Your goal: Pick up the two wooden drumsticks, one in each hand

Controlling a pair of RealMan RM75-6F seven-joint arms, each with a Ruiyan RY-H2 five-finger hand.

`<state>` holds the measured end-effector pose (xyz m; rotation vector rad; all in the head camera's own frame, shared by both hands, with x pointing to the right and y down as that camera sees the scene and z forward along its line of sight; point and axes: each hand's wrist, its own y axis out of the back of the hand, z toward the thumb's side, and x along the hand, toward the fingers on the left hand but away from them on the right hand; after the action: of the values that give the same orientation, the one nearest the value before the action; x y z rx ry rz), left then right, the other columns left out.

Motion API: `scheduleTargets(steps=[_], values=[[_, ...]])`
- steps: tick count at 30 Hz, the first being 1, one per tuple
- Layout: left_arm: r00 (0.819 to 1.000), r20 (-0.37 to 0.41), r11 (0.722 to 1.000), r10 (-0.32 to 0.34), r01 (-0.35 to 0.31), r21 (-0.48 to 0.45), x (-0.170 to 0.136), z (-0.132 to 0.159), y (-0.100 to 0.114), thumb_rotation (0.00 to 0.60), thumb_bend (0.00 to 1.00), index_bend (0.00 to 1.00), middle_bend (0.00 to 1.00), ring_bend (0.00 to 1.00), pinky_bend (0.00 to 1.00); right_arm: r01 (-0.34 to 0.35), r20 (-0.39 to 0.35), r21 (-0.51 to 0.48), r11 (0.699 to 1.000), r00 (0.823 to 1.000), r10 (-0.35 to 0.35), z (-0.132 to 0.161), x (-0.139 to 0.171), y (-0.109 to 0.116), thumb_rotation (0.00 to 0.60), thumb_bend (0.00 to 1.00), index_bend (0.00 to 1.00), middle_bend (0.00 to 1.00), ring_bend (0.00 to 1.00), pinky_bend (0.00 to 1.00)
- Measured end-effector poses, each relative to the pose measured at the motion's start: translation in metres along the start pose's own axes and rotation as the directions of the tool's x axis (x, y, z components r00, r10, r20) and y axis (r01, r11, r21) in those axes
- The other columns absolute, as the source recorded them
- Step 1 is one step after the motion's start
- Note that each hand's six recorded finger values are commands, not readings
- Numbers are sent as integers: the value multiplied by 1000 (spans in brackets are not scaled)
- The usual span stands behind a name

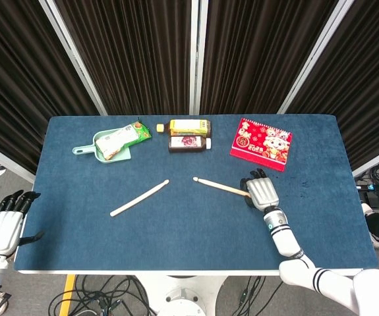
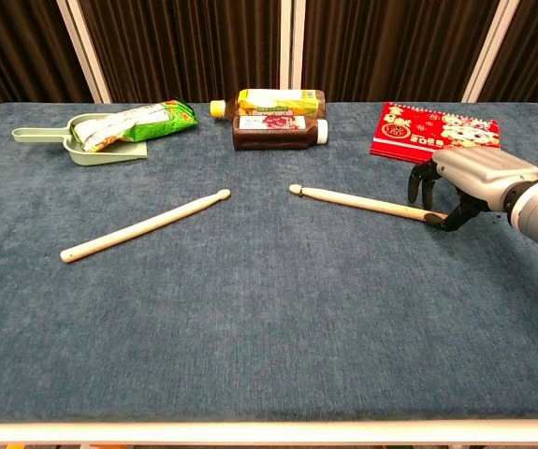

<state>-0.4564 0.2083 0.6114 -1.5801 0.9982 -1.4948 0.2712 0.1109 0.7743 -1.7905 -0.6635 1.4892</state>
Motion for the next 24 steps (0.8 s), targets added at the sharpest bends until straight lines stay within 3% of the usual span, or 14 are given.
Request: scheduleTargets(steps=[5,24], values=[[1000,0,1000,-4,4,-1,-1,0,-1,600,29,169,145,81,146,2,-4,12,1000,1000,-2,2,0,-1,600,238,419,463,161,83],[1000,-7,1000,-4,4,5,1,-3,-2,600,29,169,142,81,145,7,6,24,1000,1000,-7,5,-6,-3,600,243,450,499,206,83]])
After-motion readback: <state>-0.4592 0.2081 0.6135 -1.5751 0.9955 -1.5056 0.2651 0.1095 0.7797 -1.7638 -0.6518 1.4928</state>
